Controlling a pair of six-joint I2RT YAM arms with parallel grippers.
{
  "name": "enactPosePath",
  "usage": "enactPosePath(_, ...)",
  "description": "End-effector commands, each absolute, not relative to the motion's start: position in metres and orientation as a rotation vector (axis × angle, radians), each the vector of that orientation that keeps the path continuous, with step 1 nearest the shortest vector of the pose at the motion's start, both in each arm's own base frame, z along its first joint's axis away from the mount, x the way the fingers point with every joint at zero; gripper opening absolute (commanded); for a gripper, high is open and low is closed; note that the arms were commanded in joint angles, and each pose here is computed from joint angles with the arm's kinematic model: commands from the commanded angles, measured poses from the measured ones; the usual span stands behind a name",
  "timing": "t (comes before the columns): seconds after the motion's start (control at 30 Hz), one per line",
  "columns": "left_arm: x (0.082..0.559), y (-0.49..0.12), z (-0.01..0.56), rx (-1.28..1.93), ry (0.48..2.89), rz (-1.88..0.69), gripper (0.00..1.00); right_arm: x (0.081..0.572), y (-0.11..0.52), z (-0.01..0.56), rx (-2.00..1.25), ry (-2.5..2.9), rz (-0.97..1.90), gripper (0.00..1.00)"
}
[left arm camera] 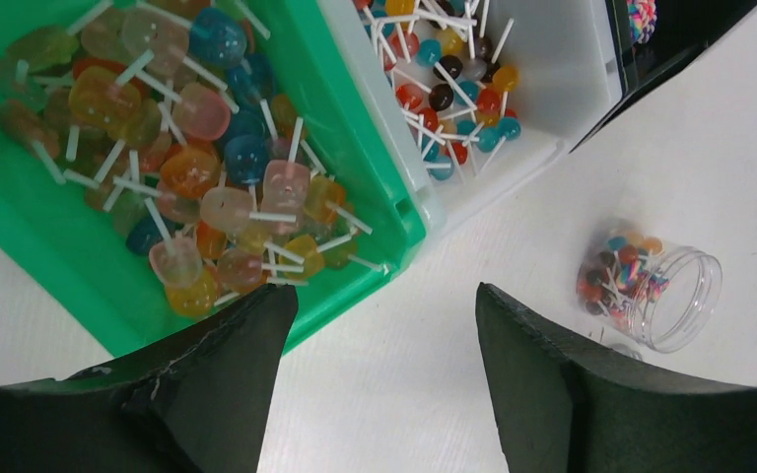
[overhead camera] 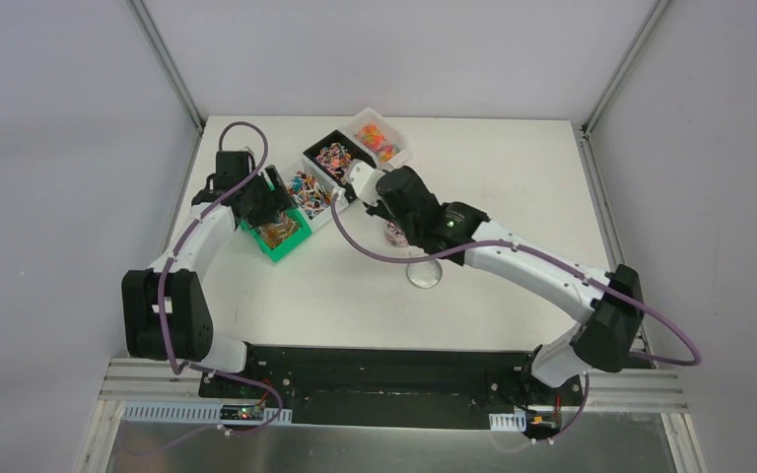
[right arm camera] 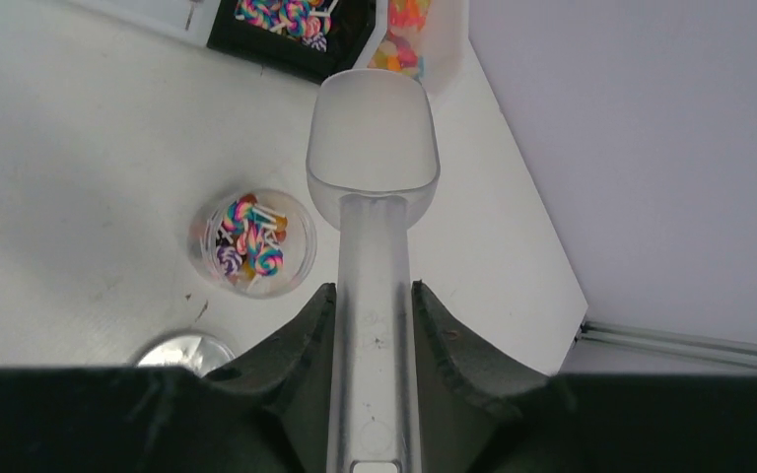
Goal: Pack the candies
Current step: Scoop the fake candies from the storage box.
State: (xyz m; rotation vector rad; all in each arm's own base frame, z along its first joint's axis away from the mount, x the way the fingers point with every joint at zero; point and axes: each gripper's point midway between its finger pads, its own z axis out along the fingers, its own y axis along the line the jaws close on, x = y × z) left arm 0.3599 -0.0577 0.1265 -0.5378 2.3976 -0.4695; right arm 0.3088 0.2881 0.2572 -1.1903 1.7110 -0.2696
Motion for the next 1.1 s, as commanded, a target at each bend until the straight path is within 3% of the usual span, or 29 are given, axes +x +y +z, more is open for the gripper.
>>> enactPosePath(0.0,0.393,-0.061,0.144,-0.524,2.325,-0.514,0.69,0.339,0.328,0.281,-1.16,1.625,-0.213,0.0)
enactPosePath(0.27,0.415,-0.065,0.123,-0.548,2.377,-0.534,0.57,0.392,0.373,0.263,-1.184,1.594,-0.239,0.0)
enactPosePath(0.83,0.416,-0.073,0.084,-0.57,2.471,-0.585,0.51,0.453,0.413,0.189,-1.305,1.591,-0.374,0.0)
enactPosePath(1.07,0.415,-0.076,0.086,-0.559,2.467,-0.609,0.33,0.479,0.426,0.16,-1.316,1.605,-0.359,0.0)
